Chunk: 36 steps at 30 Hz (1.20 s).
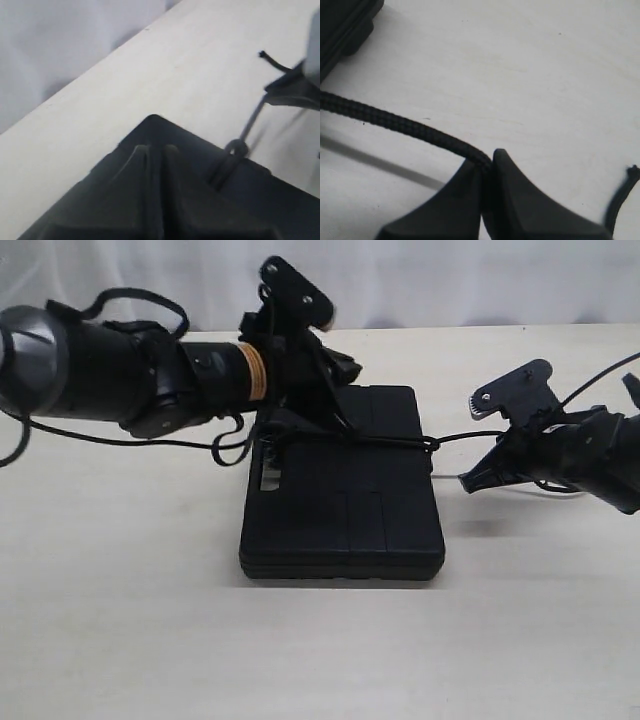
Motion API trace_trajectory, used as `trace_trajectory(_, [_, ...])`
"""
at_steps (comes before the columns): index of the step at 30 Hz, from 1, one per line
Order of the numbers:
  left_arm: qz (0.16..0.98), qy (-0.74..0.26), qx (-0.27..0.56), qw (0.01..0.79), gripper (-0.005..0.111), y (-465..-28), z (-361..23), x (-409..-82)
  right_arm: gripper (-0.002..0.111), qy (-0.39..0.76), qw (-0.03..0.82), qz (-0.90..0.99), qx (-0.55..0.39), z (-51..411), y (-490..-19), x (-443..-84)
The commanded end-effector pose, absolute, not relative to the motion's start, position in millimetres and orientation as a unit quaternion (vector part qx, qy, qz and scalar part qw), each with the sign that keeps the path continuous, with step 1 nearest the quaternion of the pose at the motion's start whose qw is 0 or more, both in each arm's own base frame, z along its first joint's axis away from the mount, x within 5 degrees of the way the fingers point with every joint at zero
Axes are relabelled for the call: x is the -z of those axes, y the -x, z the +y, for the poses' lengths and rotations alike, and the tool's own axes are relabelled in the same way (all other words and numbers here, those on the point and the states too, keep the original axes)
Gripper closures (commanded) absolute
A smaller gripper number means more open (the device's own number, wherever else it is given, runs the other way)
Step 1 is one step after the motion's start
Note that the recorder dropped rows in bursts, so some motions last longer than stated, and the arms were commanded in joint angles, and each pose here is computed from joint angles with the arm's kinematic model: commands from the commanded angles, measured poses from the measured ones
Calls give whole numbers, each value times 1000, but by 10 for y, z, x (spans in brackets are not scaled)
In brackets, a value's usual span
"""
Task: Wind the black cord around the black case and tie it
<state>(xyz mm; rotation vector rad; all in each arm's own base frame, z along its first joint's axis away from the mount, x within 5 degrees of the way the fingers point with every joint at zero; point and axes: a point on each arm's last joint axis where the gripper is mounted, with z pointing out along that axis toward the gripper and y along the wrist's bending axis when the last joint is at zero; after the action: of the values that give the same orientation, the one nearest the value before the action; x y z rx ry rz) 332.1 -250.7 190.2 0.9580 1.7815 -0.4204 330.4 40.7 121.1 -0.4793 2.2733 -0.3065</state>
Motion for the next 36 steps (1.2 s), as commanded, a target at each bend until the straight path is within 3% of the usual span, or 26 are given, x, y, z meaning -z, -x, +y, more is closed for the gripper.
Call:
trace_trajectory(1, [716,-478,180,476,107,-3356,-2563,-1432,104,181,396,892,124,402,-3318,-1230])
trace_trajectory(8, [756,-464,163,432,107,-3503,-2338,-1045,104,179,395,894,110,433,-3363,-1262])
trace_trajectory(14, [772,-448,157,423,107,-3532,-2281,-1012,104,184,394,893,114,419,-3361,-1260])
trace_trajectory(17, [747,-428,226,455,107,-3491,-2374,-1270,104,183,396,892,116,417,-3363,-1262])
trace_trajectory(20, [692,-478,261,474,107,-3398,-2442,-1478,104,178,396,893,118,383,-3368,-1264])
trace_trajectory(27, [687,-485,203,502,107,-3505,-2414,-1357,104,168,392,897,118,337,-3365,-1256])
trace_trajectory(36, [728,-495,162,447,107,-3541,-2347,-999,104,169,393,896,117,345,-3365,-1256])
